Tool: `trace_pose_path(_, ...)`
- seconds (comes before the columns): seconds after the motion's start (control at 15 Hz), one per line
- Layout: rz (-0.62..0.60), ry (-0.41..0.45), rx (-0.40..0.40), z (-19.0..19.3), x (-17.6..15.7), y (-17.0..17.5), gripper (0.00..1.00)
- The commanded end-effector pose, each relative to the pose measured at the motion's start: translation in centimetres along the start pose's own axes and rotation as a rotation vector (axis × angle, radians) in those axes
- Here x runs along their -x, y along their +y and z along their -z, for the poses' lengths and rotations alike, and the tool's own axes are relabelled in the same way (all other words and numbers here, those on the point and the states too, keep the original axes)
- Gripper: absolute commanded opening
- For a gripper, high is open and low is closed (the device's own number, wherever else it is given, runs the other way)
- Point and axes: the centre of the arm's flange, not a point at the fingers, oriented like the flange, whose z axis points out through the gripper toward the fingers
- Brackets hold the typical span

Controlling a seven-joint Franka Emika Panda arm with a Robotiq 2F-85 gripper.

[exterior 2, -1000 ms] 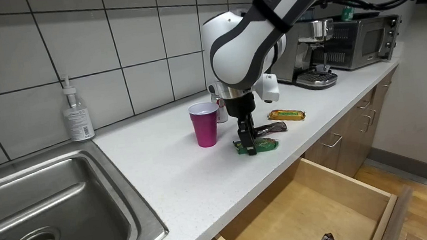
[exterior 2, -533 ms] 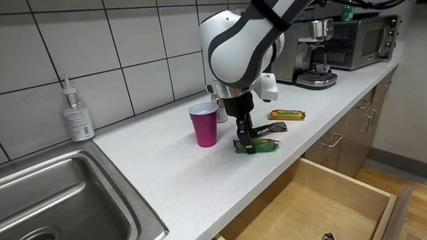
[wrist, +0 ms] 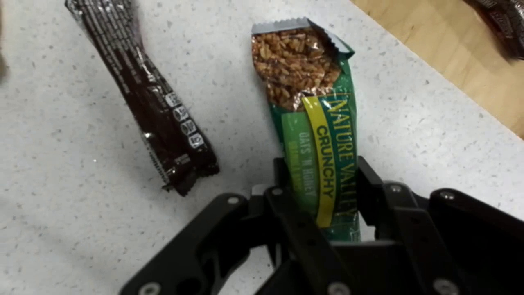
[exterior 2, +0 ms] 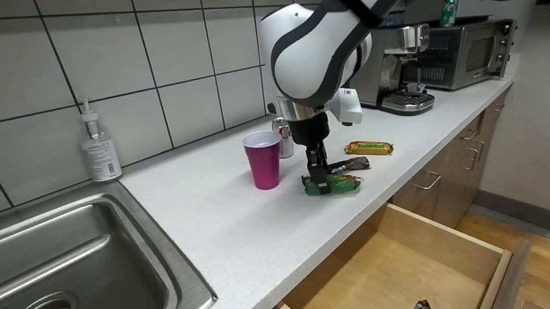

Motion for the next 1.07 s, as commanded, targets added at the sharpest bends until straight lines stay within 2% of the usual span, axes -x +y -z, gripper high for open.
trace_pose_path(0.0, 0.027, 0.010, 0.011, 1.5, 2.8, -2.3, 0.16)
trace_pose_path(0.73, 0.081, -0.066, -0.019, 0.7, 8.7, -9.0, 0.16)
trace_pose_path(1.0, 0.098, -0.081, 0.013, -0.3, 10.9, -10.9, 0.16)
